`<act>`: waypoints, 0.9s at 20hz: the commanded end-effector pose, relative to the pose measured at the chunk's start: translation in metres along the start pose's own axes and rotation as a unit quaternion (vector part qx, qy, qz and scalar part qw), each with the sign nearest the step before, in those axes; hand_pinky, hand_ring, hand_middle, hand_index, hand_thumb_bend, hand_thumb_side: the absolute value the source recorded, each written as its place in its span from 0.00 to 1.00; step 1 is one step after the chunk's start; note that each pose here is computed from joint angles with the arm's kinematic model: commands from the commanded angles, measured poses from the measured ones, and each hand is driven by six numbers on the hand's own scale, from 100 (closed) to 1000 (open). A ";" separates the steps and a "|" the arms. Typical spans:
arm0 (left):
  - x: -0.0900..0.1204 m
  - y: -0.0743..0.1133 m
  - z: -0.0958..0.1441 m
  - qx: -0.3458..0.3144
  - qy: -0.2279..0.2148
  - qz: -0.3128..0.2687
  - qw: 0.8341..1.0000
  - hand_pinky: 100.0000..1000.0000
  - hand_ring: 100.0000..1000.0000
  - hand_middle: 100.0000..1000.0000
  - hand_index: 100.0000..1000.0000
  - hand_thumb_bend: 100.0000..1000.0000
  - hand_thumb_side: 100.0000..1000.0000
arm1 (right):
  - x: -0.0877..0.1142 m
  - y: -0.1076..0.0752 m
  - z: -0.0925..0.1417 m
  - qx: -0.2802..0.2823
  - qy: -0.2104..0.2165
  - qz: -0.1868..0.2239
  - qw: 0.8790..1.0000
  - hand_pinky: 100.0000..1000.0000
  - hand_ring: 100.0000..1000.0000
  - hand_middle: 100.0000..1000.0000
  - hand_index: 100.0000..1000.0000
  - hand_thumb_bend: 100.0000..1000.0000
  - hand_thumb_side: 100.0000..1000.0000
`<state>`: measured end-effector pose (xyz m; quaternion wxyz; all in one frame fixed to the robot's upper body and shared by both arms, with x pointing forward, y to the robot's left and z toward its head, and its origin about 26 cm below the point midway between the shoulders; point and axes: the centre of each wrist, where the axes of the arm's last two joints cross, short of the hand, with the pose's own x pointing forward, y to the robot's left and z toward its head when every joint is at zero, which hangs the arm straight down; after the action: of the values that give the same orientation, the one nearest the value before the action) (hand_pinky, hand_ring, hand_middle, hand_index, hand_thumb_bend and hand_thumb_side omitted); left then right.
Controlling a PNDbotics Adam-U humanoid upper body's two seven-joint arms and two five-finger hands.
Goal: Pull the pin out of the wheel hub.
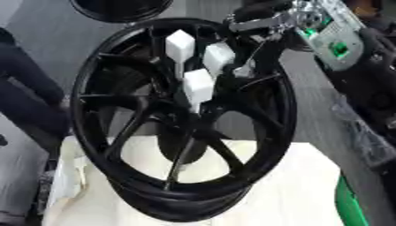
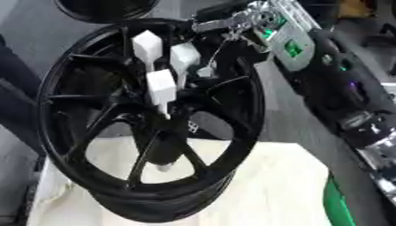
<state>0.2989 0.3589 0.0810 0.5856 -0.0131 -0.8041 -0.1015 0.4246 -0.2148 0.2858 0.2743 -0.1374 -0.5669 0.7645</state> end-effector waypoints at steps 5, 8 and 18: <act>0.008 0.009 0.000 0.001 -0.002 -0.017 1.000 0.43 0.38 0.45 0.59 0.66 0.28 | -0.012 -0.049 0.070 -0.082 0.028 -0.007 0.996 0.54 0.11 0.23 0.43 0.00 0.13; 0.007 0.014 0.005 0.011 0.005 -0.025 1.000 0.43 0.38 0.45 0.59 0.66 0.28 | -0.018 -0.058 0.127 -0.163 0.063 -0.009 0.984 0.54 0.11 0.23 0.44 0.00 0.10; 0.009 0.024 0.014 0.052 0.009 -0.034 0.998 0.43 0.38 0.45 0.59 0.66 0.27 | -0.058 0.097 0.295 -0.474 0.287 -0.157 0.817 0.61 0.30 0.51 0.74 0.00 0.00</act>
<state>0.2877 0.3776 0.0766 0.6009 0.0289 -0.7954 -0.0737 0.3033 -0.4890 0.2684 0.4647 -0.3403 -0.7469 0.3323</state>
